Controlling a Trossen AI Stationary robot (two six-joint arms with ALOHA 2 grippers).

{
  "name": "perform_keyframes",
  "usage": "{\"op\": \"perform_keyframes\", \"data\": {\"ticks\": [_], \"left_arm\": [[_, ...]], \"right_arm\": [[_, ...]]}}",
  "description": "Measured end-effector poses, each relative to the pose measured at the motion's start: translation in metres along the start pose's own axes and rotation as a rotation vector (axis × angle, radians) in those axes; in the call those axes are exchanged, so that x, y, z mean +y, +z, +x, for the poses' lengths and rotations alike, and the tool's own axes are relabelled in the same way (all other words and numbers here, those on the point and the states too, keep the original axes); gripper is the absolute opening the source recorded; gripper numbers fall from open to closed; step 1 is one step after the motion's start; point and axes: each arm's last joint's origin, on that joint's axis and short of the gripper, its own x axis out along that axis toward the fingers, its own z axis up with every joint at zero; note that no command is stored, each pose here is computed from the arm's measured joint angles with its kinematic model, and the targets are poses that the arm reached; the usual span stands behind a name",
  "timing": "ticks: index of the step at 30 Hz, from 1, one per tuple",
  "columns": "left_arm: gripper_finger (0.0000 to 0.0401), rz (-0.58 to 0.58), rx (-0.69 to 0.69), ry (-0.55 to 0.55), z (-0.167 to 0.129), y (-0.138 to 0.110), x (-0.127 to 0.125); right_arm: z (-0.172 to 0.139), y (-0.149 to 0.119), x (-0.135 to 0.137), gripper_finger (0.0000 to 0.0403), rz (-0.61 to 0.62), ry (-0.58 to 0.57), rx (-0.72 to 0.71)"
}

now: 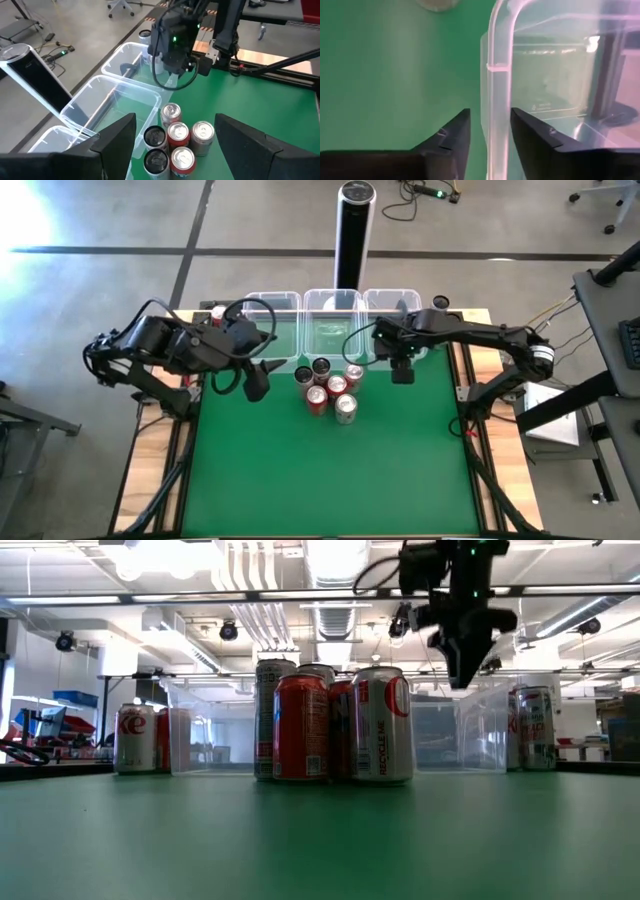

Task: Sort soda cans
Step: Move the bottom transparent bin to the top right of the table

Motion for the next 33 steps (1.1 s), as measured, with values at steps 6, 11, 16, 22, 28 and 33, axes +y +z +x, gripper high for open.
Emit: {"op": "perform_keyframes", "data": {"ticks": [6,11,16,22,28,33], "left_arm": [[0.0254,0.002,0.003,-0.038,-0.004,0.0,0.001],[0.0254,0.003,0.006,-0.054,-0.004,0.0,0.001],[0.0254,0.001,0.009,-0.067,-0.004,0.0,0.0],[0.0254,-0.005,0.007,-0.069,-0.004,0.0,0.0],[0.0254,-0.005,0.014,-0.087,-0.004,0.0,0.0],[0.0254,-0.005,0.016,-0.086,-0.004,0.0,0.0]], "right_arm": [[-0.03,0.018,0.0,0.018,-0.01,0.0,-0.17],[-0.031,0.037,-0.002,0.0179,0.053,0.087,-0.376],[-0.018,0.057,-0.007,0.0166,0.072,0.081,-0.473],[0.014,0.084,-0.012,0.0157,0.089,0.099,-0.46],[0.031,0.096,-0.014,0.0146,0.089,0.132,-0.415],[0.033,0.094,-0.013,0.0132,0.081,0.141,-0.379]]}}
